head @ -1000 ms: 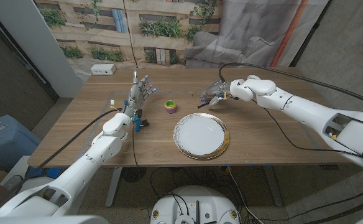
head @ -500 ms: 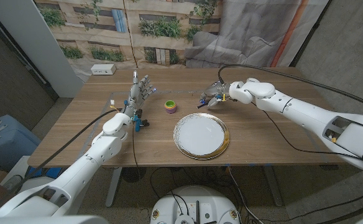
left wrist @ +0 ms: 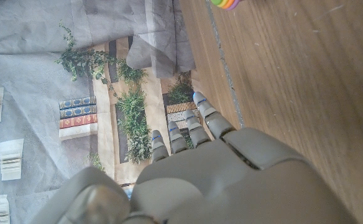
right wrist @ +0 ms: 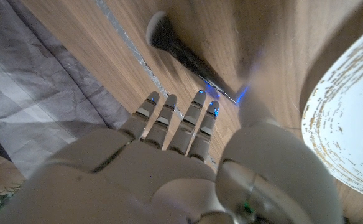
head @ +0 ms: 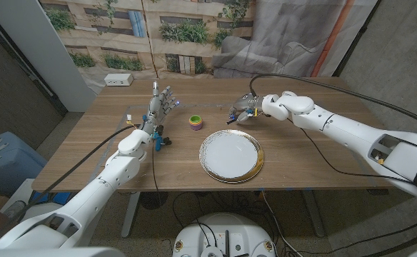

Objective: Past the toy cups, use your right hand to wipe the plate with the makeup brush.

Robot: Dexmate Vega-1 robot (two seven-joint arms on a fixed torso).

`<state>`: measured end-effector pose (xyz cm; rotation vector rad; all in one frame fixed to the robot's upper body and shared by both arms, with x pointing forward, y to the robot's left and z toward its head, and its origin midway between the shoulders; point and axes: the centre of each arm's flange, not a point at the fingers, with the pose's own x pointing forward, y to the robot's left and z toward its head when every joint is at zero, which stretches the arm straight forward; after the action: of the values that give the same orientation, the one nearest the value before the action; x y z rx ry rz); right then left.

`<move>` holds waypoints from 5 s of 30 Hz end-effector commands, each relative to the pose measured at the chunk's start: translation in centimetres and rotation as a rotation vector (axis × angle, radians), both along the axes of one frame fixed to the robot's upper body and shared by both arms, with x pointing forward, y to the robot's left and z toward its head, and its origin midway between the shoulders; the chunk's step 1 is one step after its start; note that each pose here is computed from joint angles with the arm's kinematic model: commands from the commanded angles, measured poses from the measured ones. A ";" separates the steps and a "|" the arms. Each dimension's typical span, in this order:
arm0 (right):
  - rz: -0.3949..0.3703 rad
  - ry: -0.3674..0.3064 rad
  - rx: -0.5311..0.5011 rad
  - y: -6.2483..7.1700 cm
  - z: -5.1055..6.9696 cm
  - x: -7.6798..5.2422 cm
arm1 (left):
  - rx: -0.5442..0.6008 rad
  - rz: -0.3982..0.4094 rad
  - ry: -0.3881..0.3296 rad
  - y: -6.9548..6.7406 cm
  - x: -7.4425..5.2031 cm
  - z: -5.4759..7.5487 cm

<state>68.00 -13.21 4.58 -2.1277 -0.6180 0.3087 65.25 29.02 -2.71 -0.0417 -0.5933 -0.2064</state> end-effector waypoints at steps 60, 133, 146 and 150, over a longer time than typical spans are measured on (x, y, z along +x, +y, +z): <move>0.119 -0.169 0.088 -1.4 -3.5 1.4 | 0.000 0.000 0.000 0.0 0.0 0.0; 0.308 -0.037 0.647 -3.6 0.9 -4.7 | 0.000 0.000 0.000 0.0 0.0 0.0; 0.319 0.077 0.860 -4.6 0.3 -5.9 | 0.000 0.000 0.000 0.0 0.0 0.0; 0.326 0.123 0.939 -4.9 -0.1 -6.2 | 0.000 0.000 0.000 0.0 0.0 0.0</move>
<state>62.77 -17.25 5.12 -1.3006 -0.8852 0.2141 65.24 29.02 -2.70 -0.0414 -0.5932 -0.2064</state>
